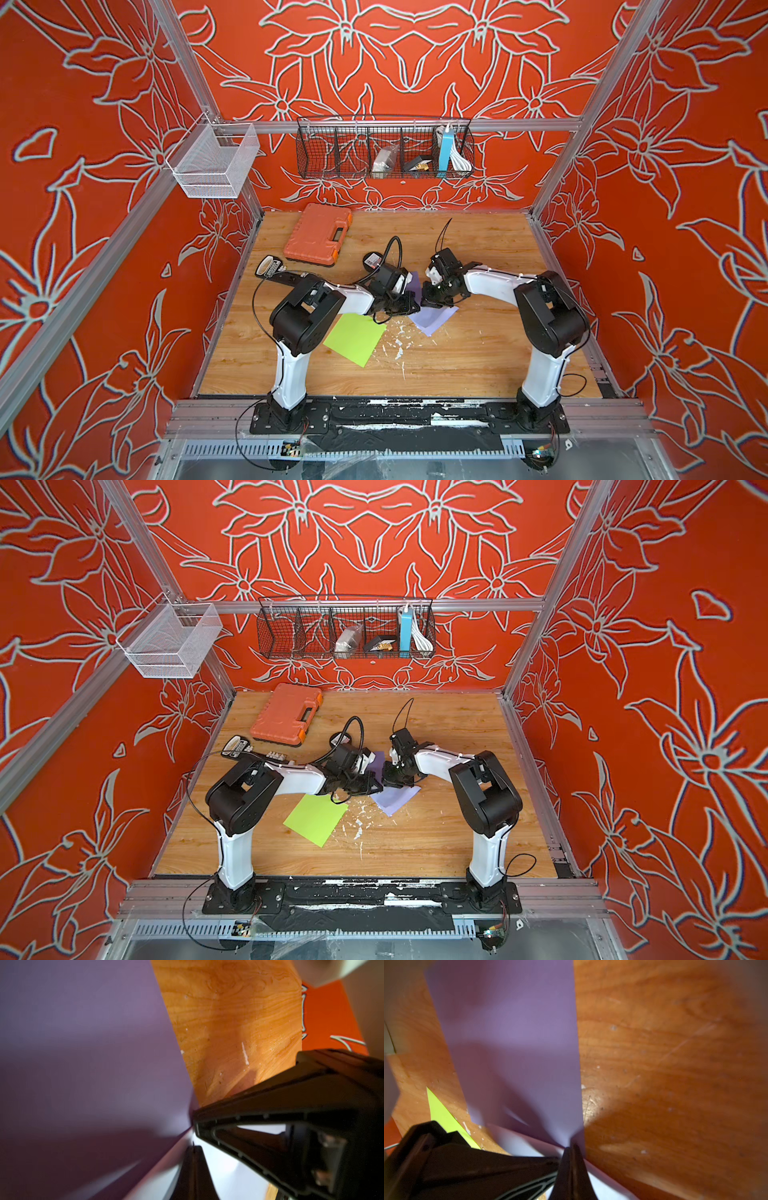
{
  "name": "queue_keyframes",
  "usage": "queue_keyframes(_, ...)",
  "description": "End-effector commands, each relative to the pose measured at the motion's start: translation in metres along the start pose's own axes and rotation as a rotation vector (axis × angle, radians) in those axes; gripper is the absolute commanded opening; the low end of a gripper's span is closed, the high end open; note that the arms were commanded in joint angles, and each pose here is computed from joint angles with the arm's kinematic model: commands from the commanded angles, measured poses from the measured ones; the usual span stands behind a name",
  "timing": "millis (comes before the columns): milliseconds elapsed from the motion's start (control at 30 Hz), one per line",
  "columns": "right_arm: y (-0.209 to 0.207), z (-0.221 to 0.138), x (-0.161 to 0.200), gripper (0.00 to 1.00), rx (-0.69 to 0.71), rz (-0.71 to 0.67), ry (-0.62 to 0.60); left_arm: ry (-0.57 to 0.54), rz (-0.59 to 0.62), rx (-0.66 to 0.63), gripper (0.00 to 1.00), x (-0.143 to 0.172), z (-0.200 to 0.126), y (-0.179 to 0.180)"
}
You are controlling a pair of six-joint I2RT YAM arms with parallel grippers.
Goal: Fold the square paper diagonally
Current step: Fold the paper at the center of the board.
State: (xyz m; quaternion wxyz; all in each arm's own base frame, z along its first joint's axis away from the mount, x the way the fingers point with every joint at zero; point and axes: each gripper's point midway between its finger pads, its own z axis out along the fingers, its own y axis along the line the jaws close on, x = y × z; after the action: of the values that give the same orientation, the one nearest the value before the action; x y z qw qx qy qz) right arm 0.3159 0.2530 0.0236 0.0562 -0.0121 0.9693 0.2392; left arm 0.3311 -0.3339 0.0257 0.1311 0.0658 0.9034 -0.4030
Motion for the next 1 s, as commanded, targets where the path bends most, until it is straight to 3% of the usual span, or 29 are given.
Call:
queue_keyframes(0,-0.021,0.005,0.009,0.00,0.092,0.018,0.017,0.028,-0.018,-0.051,0.00,0.012,0.001,0.011)
queue_keyframes(633,-0.057,-0.013,0.024,0.00,0.220,-0.006,0.027,0.027,-0.020,-0.087,0.00,0.011,0.002,0.018)
queue_keyframes(800,-0.039,-0.017,0.018,0.00,0.138,-0.018,-0.005,0.029,-0.022,-0.081,0.00,0.011,0.003,0.017)
queue_keyframes(967,-0.039,-0.018,0.016,0.00,0.156,-0.019,0.001,0.030,-0.018,-0.086,0.00,0.012,0.002,0.018)
